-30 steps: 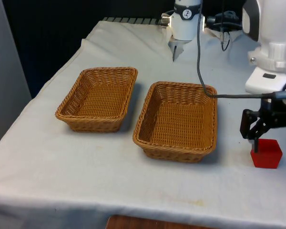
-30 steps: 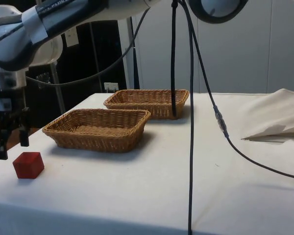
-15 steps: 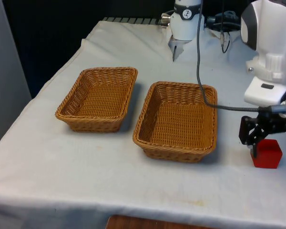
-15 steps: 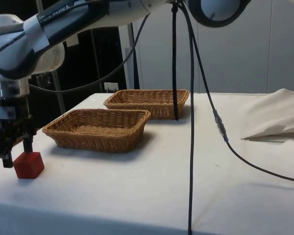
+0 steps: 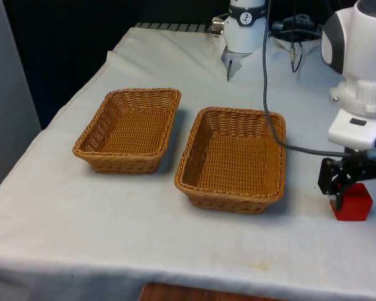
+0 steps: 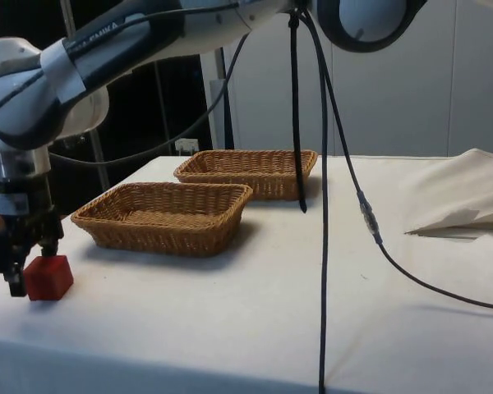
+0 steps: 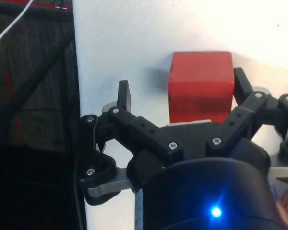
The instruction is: Pick up the red cube and place it into the right basket.
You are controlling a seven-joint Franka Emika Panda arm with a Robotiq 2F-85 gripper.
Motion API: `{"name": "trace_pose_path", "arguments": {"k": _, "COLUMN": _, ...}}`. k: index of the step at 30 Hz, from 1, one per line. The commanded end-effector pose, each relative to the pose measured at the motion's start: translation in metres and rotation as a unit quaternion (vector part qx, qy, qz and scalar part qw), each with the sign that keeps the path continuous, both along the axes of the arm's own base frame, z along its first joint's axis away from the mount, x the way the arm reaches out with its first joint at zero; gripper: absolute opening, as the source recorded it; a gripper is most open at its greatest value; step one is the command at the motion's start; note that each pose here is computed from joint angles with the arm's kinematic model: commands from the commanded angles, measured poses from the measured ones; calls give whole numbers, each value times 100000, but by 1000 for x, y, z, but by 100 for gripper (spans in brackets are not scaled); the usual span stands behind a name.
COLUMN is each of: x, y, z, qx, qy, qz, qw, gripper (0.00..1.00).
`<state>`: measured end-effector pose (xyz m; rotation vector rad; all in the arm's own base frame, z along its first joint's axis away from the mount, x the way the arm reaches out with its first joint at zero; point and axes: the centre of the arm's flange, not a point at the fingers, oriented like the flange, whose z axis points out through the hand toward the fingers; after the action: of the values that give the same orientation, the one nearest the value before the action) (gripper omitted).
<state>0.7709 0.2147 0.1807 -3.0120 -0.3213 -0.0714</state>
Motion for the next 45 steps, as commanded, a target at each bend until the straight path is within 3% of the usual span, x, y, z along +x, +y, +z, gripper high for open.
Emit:
{"name": "trace_pose_path", "arguments": {"k": 1, "x": -2, "y": 3, "z": -5, "qx": -940, "qy": 350, "qz": -192, "qw": 99995, "gripper": 100}}
{"name": "trace_pose_path", "arguments": {"k": 5, "x": -3, "y": 6, "z": -7, "qx": -1989, "qy": 417, "qz": -290, "qw": 99979, "gripper": 100}}
{"name": "trace_pose_path", "arguments": {"k": 8, "x": -2, "y": 6, "z": -6, "qx": -1764, "qy": -77, "qz": -150, "qw": 99984, "gripper": 100}}
{"name": "trace_pose_path", "arguments": {"k": 12, "x": -2, "y": 5, "z": -6, "qx": -2127, "qy": 239, "qz": -215, "qw": 99977, "gripper": 100}}
{"name": "trace_pose_path", "arguments": {"k": 16, "x": -2, "y": 4, "z": -6, "qx": -1949, "qy": -99, "qz": -167, "qw": 99981, "gripper": 58}}
{"name": "trace_pose_path", "arguments": {"k": 17, "x": -2, "y": 4, "z": -6, "qx": -2129, "qy": 223, "qz": -154, "qw": 99977, "gripper": 58}}
{"name": "trace_pose_path", "arguments": {"k": 18, "x": -2, "y": 4, "z": -6, "qx": -2129, "qy": 223, "qz": -154, "qw": 99977, "gripper": 46}}
{"name": "trace_pose_path", "arguments": {"k": 19, "x": -2, "y": 4, "z": -6, "qx": -2129, "qy": 223, "qz": -154, "qw": 99977, "gripper": 25}}
{"name": "trace_pose_path", "arguments": {"k": 21, "x": -2, "y": 4, "z": -6, "qx": -2133, "qy": 222, "qz": -145, "qw": 99977, "gripper": 4}}
{"name": "trace_pose_path", "arguments": {"k": 25, "x": -1, "y": 4, "z": -5, "qx": -1969, "qy": -160, "qz": -173, "qw": 99980, "gripper": 3}}
{"name": "trace_pose_path", "arguments": {"k": 30, "x": -2, "y": 4, "z": -6, "qx": -2135, "qy": 217, "qz": -95, "qw": 99977, "gripper": 3}}
{"name": "trace_pose_path", "arguments": {"k": 33, "x": 1, "y": 0, "z": 9, "qx": -2113, "qy": 128, "qz": -141, "qw": 99977, "gripper": 3}}
{"name": "trace_pose_path", "arguments": {"k": 34, "x": 0, "y": 2, "z": 0, "qx": -2102, "qy": -375, "qz": -188, "qw": 99977, "gripper": 3}}
{"name": "trace_pose_path", "arguments": {"k": 38, "x": 2, "y": -7, "z": 22, "qx": -2245, "qy": 666, "qz": -165, "qw": 99972, "gripper": 3}}
{"name": "trace_pose_path", "arguments": {"k": 45, "x": 4, "y": -15, "z": 37, "qx": -2530, "qy": 1141, "qz": -197, "qw": 99961, "gripper": 3}}
